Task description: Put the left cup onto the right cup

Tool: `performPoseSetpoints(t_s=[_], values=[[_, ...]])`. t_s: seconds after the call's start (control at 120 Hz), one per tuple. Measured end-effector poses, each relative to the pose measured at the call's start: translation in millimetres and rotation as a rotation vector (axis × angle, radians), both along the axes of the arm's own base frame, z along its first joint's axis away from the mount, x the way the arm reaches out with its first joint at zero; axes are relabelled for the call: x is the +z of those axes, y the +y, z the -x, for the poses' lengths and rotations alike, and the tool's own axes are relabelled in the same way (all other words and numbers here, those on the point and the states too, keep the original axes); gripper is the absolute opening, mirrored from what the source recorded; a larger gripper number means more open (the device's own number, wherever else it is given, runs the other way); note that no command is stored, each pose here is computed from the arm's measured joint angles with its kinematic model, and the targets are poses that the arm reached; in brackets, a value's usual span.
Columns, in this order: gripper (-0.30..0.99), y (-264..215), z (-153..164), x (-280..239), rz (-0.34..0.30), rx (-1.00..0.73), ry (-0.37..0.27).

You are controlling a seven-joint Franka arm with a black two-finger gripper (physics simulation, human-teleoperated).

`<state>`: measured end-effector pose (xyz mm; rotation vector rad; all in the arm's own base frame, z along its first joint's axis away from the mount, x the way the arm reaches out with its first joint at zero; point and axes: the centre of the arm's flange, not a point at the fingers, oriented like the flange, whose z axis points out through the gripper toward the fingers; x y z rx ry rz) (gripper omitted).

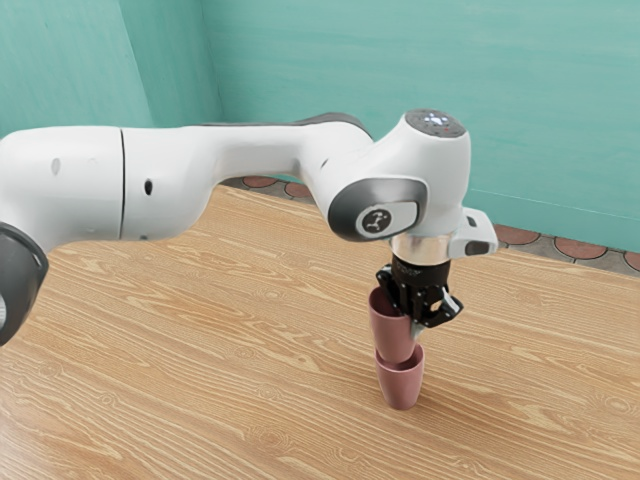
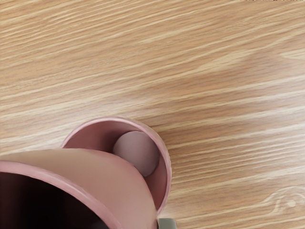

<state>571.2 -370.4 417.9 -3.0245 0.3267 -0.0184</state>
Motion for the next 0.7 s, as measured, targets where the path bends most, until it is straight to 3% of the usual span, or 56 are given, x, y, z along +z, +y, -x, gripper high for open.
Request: performPoseSetpoints(t_s=[0.7], values=[[-0.09,5,-9,-22,0.009,0.042,0.005]])
